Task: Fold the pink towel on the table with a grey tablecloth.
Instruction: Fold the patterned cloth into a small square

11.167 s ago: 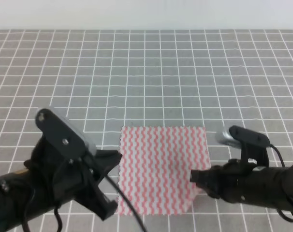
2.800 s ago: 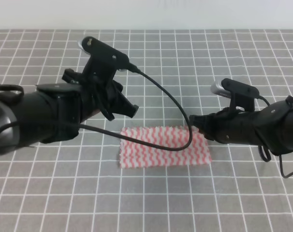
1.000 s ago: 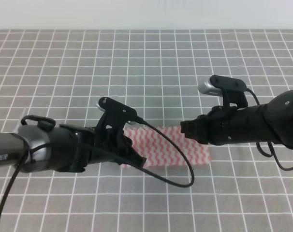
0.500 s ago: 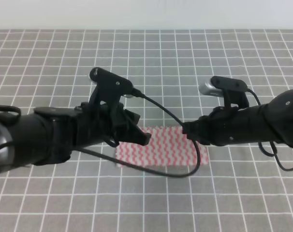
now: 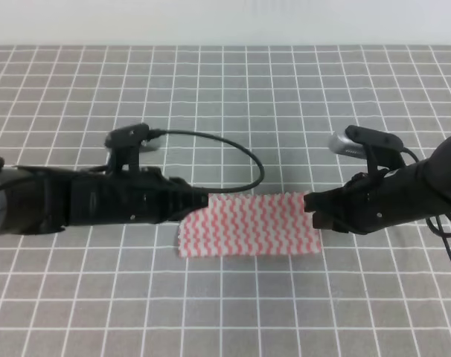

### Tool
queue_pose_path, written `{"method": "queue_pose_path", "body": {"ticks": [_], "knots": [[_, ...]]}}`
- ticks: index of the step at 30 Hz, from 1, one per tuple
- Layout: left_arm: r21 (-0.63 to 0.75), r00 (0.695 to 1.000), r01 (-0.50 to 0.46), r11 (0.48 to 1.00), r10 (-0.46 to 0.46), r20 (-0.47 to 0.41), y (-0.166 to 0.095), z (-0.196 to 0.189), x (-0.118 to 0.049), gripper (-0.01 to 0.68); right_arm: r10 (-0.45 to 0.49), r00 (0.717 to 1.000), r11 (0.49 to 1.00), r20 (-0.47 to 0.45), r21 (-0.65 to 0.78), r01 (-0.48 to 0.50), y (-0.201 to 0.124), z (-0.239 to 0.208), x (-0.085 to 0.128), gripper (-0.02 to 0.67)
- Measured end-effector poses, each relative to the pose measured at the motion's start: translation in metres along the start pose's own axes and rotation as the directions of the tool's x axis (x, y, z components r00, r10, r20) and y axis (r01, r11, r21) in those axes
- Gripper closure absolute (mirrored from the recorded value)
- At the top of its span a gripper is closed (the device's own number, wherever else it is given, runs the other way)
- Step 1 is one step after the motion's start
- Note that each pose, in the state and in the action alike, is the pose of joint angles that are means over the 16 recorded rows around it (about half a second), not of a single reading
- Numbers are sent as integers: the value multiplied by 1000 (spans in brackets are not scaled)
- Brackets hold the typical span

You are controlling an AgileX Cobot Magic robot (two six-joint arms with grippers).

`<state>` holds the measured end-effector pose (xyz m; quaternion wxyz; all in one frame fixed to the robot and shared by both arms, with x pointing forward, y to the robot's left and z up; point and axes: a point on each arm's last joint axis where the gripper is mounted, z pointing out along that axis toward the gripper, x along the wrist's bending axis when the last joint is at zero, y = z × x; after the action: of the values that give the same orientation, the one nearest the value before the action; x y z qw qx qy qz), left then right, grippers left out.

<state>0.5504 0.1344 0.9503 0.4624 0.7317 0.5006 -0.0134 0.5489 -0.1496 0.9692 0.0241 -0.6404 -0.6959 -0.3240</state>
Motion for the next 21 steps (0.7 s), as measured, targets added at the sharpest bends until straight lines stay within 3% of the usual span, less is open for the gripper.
{"method": "queue_pose_path", "body": {"ticks": [5, 12, 21], "knots": [[40, 1000, 20, 999, -20, -3, -5, 3, 11, 675, -5, 1000, 1000, -6, 4, 5, 5, 3, 2, 551], [102, 999, -9, 995, 14, -49, -9, 7, 13, 675, -3, 1000, 1000, -8, 14, 3, 13, 7, 2, 461], [148, 992, -46, 988, 63, -111, -8, 10, 12, 675, 33, 999, 999, 11, 26, -34, 17, 8, -9, 438]]}}
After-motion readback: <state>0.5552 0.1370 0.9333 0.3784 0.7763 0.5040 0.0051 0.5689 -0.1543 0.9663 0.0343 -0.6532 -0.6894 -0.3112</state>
